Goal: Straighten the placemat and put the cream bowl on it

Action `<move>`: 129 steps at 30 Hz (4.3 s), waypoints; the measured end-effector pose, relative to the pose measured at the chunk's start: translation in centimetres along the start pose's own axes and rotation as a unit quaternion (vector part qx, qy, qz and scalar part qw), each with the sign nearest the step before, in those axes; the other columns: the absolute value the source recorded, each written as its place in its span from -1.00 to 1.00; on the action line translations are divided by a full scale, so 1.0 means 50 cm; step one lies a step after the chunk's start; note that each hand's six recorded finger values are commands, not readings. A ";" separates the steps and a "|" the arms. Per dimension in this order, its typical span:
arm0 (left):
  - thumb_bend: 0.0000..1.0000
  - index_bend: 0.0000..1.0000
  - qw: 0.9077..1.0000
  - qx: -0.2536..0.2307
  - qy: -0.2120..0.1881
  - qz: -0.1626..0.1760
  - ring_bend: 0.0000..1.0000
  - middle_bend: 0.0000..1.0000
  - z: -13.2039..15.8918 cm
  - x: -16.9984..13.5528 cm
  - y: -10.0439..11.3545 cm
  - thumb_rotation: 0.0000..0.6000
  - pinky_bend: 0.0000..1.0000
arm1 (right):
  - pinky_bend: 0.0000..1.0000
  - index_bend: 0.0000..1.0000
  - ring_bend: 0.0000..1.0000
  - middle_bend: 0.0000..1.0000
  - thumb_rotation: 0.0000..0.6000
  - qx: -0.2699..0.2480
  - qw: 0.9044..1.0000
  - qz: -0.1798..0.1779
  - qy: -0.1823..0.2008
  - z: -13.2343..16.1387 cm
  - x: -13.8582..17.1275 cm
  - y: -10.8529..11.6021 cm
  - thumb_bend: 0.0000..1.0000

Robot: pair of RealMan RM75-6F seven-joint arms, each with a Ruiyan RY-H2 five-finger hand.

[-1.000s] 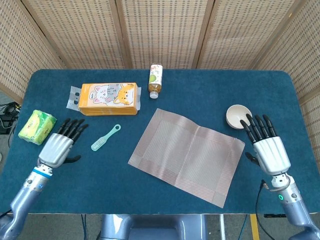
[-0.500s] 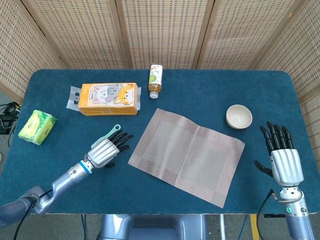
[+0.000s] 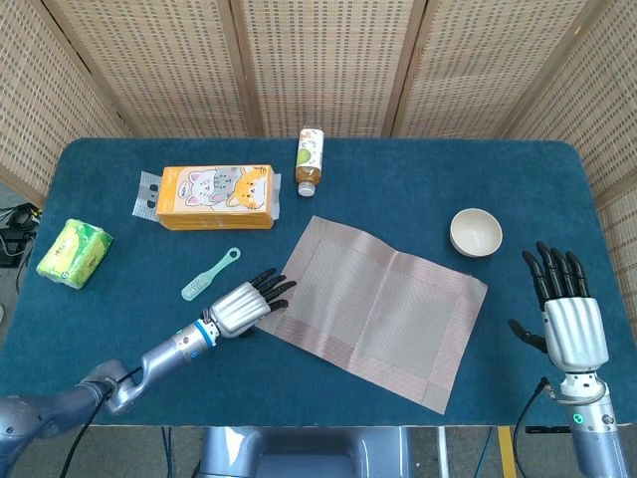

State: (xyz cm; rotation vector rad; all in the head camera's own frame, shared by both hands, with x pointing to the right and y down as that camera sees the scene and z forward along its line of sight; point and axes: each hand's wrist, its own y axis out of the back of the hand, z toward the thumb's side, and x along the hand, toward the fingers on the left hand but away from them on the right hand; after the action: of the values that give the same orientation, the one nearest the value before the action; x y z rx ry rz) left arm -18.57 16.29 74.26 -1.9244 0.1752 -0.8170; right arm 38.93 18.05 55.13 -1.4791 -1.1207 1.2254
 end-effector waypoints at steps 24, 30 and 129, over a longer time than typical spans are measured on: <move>-0.49 -0.45 1.000 0.004 0.007 0.010 -1.00 -1.00 -0.001 0.033 0.025 1.00 -1.00 | -1.00 -1.00 -1.00 -1.00 1.00 -0.007 1.000 0.002 0.011 0.012 0.005 0.005 -1.00; -0.38 -0.45 1.000 -0.001 0.010 0.012 -1.00 -1.00 -0.002 0.038 0.029 1.00 -1.00 | -1.00 -1.00 -1.00 -1.00 1.00 -0.007 1.000 0.000 0.013 0.014 0.006 0.008 -1.00; -1.00 -1.00 0.995 0.005 0.023 -0.102 -1.00 -1.00 0.136 -0.281 0.061 1.00 -1.00 | -1.00 -0.93 -1.00 -1.00 1.00 -0.014 0.999 -0.025 0.039 0.040 0.026 0.044 -1.00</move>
State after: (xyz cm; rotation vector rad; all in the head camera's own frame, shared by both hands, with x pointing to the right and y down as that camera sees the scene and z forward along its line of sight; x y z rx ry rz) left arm -24.46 26.20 63.31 -1.9371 0.0021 -0.9960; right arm 37.30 19.03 52.47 -1.4971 -1.1198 1.1122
